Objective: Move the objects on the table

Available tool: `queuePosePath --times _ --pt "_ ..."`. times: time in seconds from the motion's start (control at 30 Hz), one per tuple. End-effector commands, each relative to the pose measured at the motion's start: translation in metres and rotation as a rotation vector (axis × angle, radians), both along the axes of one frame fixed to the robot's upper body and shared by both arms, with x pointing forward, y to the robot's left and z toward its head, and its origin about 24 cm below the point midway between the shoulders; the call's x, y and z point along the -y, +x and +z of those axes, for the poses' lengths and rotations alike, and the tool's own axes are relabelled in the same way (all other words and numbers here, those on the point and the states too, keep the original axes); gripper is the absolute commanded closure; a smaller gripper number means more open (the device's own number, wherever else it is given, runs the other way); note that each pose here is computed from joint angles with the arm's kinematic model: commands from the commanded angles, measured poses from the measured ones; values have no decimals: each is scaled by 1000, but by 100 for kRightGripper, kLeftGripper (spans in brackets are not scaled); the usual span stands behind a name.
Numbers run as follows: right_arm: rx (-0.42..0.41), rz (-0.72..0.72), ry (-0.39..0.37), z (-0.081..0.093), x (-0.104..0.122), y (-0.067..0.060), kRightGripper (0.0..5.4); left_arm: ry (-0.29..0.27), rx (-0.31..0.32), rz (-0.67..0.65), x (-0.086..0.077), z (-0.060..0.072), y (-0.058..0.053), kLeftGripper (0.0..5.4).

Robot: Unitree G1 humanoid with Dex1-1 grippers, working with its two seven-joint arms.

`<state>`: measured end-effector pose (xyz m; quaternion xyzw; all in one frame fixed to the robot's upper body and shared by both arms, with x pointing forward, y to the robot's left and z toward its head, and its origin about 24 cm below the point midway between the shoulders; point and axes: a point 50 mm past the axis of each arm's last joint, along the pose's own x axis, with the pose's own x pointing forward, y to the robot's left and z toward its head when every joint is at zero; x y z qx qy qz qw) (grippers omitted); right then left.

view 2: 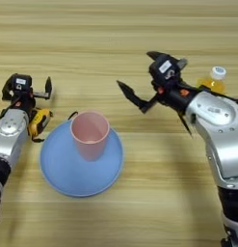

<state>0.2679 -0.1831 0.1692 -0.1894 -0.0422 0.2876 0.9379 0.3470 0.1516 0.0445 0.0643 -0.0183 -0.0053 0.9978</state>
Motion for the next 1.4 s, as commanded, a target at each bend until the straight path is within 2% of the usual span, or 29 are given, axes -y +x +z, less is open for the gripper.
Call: queuePosePath --times 0.03,0.17,0.23,0.3,0.4,0.67,0.97,1.2,1.4 --pt "-35 -99 31 -12 19 -1 1 11 4 -4 -1 4 3 0" --pt "-94 -202 62 -30 37 -1 1 11 3 -3 -2 4 3 0" --pt "-148 -256 84 -45 44 -1 1 11 3 -1 -3 4 3 0" --pt "-193 -286 91 -59 48 -2 1 10 3 1 -4 4 3 0" --pt "-232 -311 102 -70 50 -3 1 9 4 4 -5 4 4 0" --pt "-311 -386 115 -89 57 -3 1 10 3 8 -8 4 4 0" --pt "-348 -446 129 -102 60 0 1 9 4 12 -10 4 4 0" --pt "-409 -494 181 -114 66 2 1 10 4 12 -10 4 4 0" --pt "-455 -515 225 -118 69 1 1 10 5 11 -9 4 4 0"
